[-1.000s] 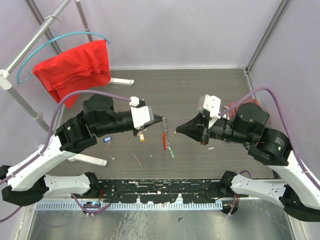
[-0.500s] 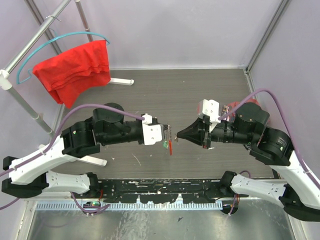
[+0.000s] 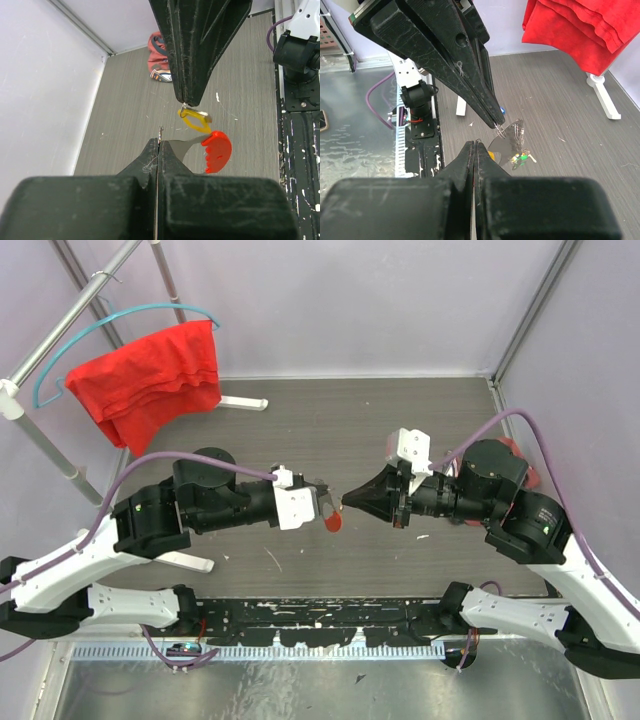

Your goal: Put the keys on the keyring

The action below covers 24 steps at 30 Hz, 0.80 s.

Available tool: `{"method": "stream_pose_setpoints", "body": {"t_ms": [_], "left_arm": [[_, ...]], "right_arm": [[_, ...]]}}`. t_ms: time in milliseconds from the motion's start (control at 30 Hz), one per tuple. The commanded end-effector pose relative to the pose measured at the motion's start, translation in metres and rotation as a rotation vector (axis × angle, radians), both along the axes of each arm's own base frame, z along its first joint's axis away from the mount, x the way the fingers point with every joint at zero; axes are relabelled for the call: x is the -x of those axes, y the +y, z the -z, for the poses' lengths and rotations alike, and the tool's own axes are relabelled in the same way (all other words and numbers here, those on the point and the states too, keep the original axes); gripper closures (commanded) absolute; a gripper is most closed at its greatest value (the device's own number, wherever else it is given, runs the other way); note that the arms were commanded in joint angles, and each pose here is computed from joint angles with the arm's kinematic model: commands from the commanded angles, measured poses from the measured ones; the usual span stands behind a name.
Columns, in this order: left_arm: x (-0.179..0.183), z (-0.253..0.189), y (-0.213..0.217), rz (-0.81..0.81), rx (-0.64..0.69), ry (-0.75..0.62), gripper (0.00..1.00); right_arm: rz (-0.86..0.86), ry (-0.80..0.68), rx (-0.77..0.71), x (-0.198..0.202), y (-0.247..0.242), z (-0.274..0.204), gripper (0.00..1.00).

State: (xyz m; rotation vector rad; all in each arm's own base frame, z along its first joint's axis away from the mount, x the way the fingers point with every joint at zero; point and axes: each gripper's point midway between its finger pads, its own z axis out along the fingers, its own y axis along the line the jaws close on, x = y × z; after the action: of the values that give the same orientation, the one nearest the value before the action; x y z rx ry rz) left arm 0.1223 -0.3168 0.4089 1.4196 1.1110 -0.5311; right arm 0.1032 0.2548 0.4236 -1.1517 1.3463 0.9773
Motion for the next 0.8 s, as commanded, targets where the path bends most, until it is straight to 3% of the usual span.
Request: {"method": "stream_pose_setpoints", "body": {"t_ms": [0, 767], "left_arm": [[0.003, -0.014, -0.001, 0.014, 0.056, -0.019, 1.00], [0.006, -0.013, -0.003, 0.030, 0.062, -0.014, 1.00]], "right_arm": [[0.025, -0.048, -0.069, -0.007, 0.003, -0.019, 0.99], [0.089, -0.039, -0.060, -0.024, 0.008, -0.012, 0.99]]}}
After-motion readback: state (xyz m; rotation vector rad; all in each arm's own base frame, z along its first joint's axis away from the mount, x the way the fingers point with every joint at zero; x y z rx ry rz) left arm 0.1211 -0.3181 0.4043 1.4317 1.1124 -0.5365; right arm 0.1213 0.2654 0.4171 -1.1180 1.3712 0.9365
